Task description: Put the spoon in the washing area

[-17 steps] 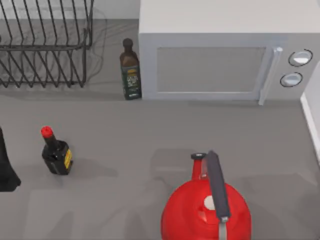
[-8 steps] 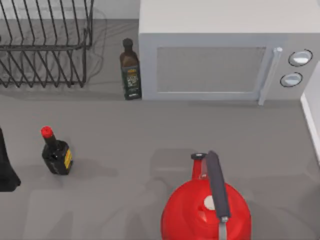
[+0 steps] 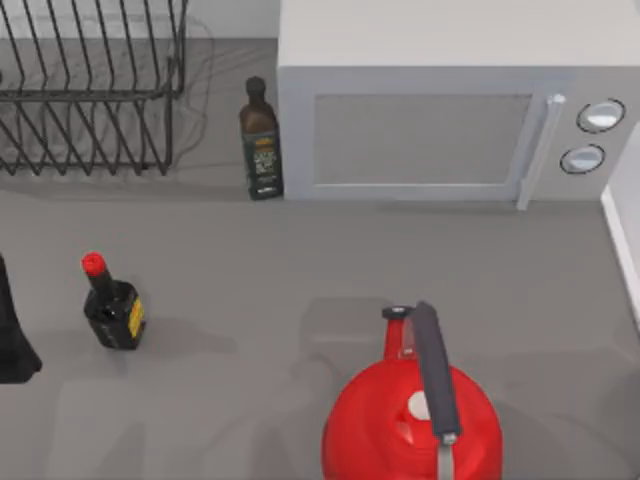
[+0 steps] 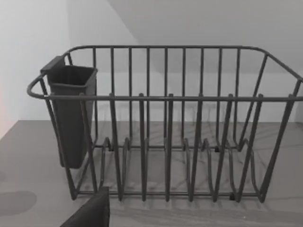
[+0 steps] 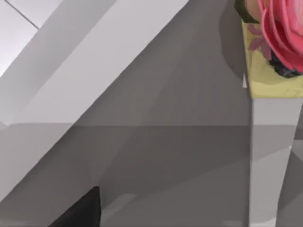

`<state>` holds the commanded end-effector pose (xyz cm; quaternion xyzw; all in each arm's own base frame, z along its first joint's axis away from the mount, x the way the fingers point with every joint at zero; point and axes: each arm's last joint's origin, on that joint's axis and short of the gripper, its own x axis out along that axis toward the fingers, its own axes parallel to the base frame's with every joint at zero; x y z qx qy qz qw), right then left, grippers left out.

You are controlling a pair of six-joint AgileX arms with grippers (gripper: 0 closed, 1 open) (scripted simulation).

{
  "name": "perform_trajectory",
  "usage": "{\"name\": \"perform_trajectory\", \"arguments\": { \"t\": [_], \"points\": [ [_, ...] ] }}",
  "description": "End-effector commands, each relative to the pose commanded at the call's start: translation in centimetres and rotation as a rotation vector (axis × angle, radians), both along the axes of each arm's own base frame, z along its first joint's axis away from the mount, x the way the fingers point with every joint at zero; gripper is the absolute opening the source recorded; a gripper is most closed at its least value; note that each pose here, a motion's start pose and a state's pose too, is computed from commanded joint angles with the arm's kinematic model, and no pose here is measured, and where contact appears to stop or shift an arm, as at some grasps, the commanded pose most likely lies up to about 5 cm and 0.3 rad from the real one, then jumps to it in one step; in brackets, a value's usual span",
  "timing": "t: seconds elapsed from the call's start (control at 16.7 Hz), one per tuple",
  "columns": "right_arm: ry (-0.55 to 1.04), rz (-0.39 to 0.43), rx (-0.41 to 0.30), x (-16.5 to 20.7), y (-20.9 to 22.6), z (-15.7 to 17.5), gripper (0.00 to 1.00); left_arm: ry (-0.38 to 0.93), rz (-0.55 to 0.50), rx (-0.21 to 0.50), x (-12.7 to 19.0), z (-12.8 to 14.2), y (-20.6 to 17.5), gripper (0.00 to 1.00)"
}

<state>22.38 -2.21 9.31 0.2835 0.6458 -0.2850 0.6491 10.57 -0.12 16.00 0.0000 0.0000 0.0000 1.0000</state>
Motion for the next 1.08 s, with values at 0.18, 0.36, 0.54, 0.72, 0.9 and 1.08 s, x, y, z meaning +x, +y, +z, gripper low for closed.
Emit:
{"name": "perform_trajectory", "arguments": {
  "t": [0.18, 0.36, 0.54, 0.72, 0.9, 1.08],
  "points": [
    [0.000, 0.000, 0.000, 0.0, 0.0, 0.0, 0.17, 0.000, 0.000, 0.000, 0.0, 0.0, 0.0, 1.00],
    [0.000, 0.000, 0.000, 0.0, 0.0, 0.0, 0.00, 0.000, 0.000, 0.000, 0.0, 0.0, 0.0, 1.00],
    [0.000, 0.000, 0.000, 0.0, 0.0, 0.0, 0.00, 0.000, 0.000, 0.000, 0.0, 0.0, 0.0, 1.00],
    [0.000, 0.000, 0.000, 0.0, 0.0, 0.0, 0.00, 0.000, 0.000, 0.000, 0.0, 0.0, 0.0, 1.00],
    [-0.020, 0.004, -0.021, 0.2, 0.0, 2.2, 0.00, 0.000, 0.000, 0.000, 0.0, 0.0, 0.0, 1.00],
    [-0.031, 0.001, -0.022, 0.8, 0.0, 3.9, 0.00, 0.000, 0.000, 0.000, 0.0, 0.0, 0.0, 1.00]
  ]
}}
